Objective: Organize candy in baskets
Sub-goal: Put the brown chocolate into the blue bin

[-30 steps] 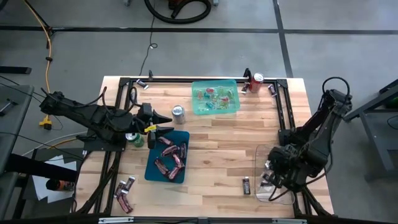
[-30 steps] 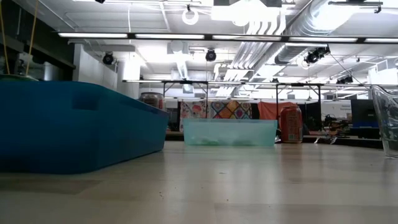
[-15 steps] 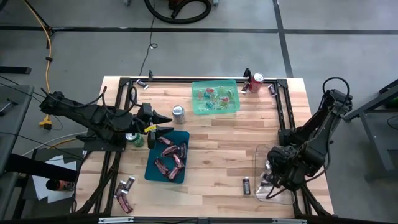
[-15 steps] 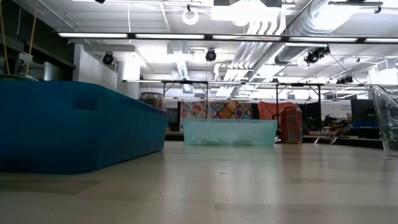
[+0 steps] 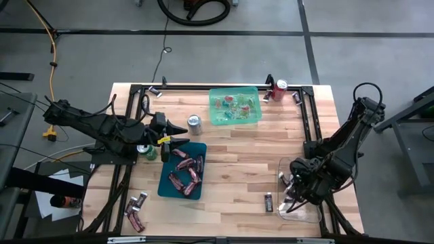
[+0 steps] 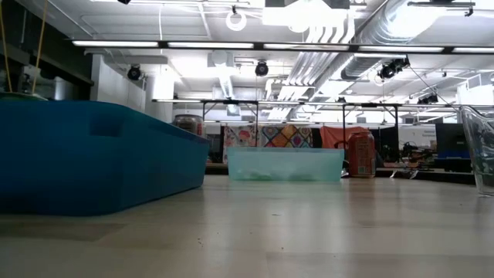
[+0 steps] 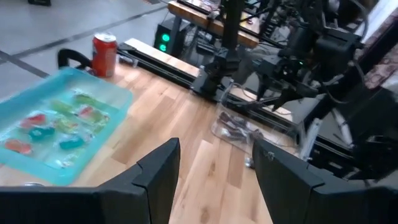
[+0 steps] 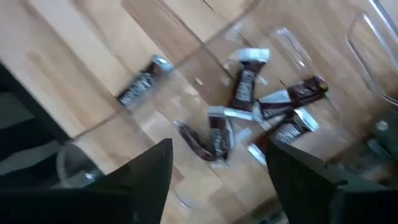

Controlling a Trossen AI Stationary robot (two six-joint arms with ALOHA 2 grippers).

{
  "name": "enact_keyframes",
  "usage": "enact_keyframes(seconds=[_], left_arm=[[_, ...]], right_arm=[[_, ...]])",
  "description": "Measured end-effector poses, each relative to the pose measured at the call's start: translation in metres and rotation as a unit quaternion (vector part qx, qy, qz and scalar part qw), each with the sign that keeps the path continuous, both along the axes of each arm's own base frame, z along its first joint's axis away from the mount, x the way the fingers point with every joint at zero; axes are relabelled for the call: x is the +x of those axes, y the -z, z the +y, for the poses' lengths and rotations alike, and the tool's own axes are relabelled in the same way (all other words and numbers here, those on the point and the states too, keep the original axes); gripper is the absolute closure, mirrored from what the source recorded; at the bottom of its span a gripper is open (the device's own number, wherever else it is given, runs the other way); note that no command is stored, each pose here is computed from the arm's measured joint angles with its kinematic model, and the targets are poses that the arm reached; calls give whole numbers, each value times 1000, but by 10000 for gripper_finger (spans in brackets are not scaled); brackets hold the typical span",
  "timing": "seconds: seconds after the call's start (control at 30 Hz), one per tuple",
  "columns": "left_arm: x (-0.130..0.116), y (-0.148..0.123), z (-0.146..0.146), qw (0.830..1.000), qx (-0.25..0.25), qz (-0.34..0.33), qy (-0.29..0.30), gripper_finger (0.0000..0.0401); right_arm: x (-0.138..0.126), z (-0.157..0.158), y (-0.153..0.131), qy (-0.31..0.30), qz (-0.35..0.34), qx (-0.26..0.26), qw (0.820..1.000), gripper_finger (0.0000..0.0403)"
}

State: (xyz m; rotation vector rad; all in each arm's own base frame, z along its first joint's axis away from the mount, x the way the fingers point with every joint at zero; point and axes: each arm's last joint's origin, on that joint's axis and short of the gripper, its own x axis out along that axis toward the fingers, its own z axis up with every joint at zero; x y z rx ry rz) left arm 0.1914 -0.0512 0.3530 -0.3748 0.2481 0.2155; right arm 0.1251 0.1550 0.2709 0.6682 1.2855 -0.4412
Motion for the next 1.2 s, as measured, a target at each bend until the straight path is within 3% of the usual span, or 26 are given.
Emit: enact_keyframes(seconds=[0.23,0.37,0.5,0.63,0.77,1.0,1.1,1.2], left_arm=[[-1,-22,-9,994,-57,-2,93,211],[2,-23,-32,983,-86,84,138,211],[4,3,-72,953,-158,212,147,211],[0,44,-110,904,-226,357,68,211],[-12,80,-137,835,-263,481,-49,211],[-28,118,-184,687,-350,620,-147,211],[-32,132,-202,650,-369,640,-179,211],[-35,145,-214,621,-390,631,-252,211]], right_arm=[[4,-1,-8,16,-87,0,996,144],[7,-3,-9,34,-115,-17,993,144],[11,-6,-9,47,-121,-20,991,144],[15,-10,-9,49,-123,-28,991,144],[19,-14,-10,43,-123,-38,991,144],[24,-19,-9,42,-116,-40,992,144],[27,-22,-9,46,-116,-43,991,144],[29,-24,-9,52,-115,-44,991,144]])
